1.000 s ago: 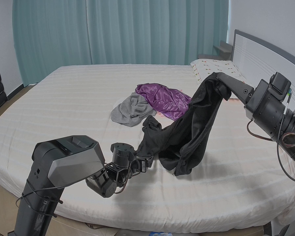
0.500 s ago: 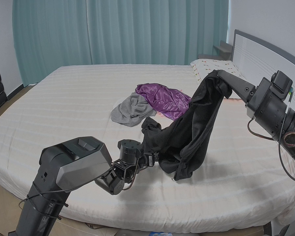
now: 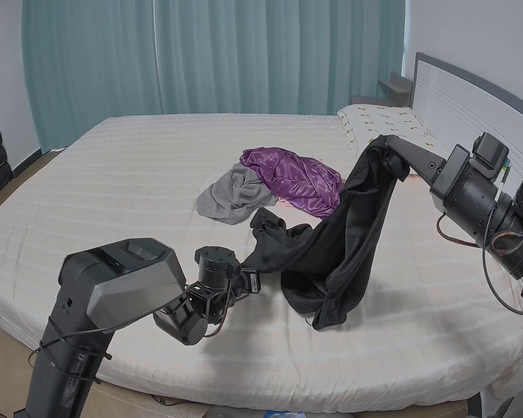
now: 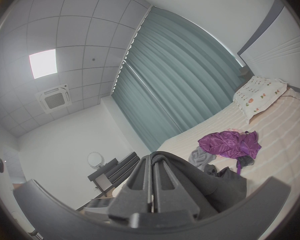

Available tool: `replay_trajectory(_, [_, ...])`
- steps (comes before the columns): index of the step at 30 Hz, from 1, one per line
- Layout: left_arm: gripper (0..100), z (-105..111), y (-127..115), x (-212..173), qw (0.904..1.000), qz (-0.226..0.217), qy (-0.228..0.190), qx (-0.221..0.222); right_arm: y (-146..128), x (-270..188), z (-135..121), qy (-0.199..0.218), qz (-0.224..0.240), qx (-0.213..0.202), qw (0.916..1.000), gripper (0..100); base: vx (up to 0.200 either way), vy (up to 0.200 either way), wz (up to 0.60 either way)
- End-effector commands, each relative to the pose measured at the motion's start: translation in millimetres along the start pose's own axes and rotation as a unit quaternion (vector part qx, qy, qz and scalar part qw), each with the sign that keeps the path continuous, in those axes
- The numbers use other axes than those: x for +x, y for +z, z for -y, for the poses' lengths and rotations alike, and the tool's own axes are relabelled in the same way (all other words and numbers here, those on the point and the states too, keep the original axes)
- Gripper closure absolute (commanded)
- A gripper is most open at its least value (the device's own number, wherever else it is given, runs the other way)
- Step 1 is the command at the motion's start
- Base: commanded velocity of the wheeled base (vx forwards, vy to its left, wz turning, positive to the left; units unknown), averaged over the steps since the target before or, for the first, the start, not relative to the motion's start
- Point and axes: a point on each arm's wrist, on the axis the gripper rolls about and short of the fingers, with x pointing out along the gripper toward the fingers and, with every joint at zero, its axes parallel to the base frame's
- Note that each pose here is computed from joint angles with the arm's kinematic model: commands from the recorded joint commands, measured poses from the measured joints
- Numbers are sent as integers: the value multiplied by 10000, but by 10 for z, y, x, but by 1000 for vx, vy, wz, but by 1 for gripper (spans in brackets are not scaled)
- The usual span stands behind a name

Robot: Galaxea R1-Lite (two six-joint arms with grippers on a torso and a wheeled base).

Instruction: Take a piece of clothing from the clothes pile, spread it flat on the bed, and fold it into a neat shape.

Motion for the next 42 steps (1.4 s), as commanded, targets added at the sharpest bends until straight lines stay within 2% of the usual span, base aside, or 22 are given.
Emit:
replay_trajectory(1, [100,-35,415,-339,9994,253,38,-229,-76,142,343,-492,-145,-28,9987,100,0,0,0])
replay_trajectory(2, [100,-59,514,-448,9989,298,59,-353,-92,185,445,-629,-180,-35,9979,100,0,0,0])
replay_trajectory(3, [100,-59,514,-448,9989,298,59,-353,-92,185,445,-629,-180,-35,9979,100,0,0,0])
replay_trajectory(4, [100,-94,679,-669,9978,370,85,-540,-136,263,644,-920,-244,-44,9955,100,0,0,0])
replay_trajectory(8, [100,-127,900,-1024,9964,531,67,-663,-230,404,989,-1377,-349,-2,9899,100,0,0,0])
replay_trajectory(11, [100,-120,1149,-1244,9912,871,-8,-999,-218,522,1156,-1503,-92,66,9886,100,0,0,0])
replay_trajectory(15, [100,-182,1483,-1579,9836,1377,72,-1165,-66,629,1137,-1498,554,-14,9872,100,0,0,0])
replay_trajectory(16, [100,-182,1483,-1579,9836,1377,72,-1165,-66,629,1137,-1498,554,-14,9872,100,0,0,0])
replay_trajectory(17, [100,-208,1637,-1757,9783,1652,61,-1246,88,679,1013,-1359,895,-82,9866,100,0,0,0])
replay_trajectory(20, [100,-235,1729,-1998,9742,1854,48,-1287,280,669,807,-1102,1226,-124,9862,100,0,0,0])
replay_trajectory(23, [100,-264,1646,-2168,9740,1761,48,-1423,185,577,700,-1016,1049,-74,9893,100,0,0,0])
replay_trajectory(26, [100,-296,1471,-2194,9737,1458,91,-1746,-138,418,792,-1243,397,59,9914,100,0,0,0])
replay_trajectory(28, [100,-323,1332,-2203,9737,1212,148,-1926,-409,349,879,-1448,-96,135,9893,100,0,0,0])
replay_trajectory(29, [100,-323,1332,-2203,9737,1212,148,-1926,-409,349,879,-1448,-96,135,9893,100,0,0,0])
replay_trajectory(30, [100,-344,1171,-2192,9740,907,215,-2064,-616,342,1013,-1684,-415,149,9847,100,0,0,0])
replay_trajectory(33, [100,-352,987,-2168,9717,531,251,-2288,-732,319,1097,-1706,-379,212,9844,100,0,0,0])
replay_trajectory(35, [100,-354,944,-2134,9702,436,255,-2370,-754,269,1107,-1687,-373,290,9845,100,0,0,0])
replay_trajectory(38, [100,-281,798,-2044,9614,136,199,-2741,-904,132,1149,-1813,-568,482,9806,100,0,0,0])
replay_trajectory(42, [100,-234,724,-2088,9613,-14,155,-2750,-934,96,1149,-1826,-554,507,9803,100,0,0,0])
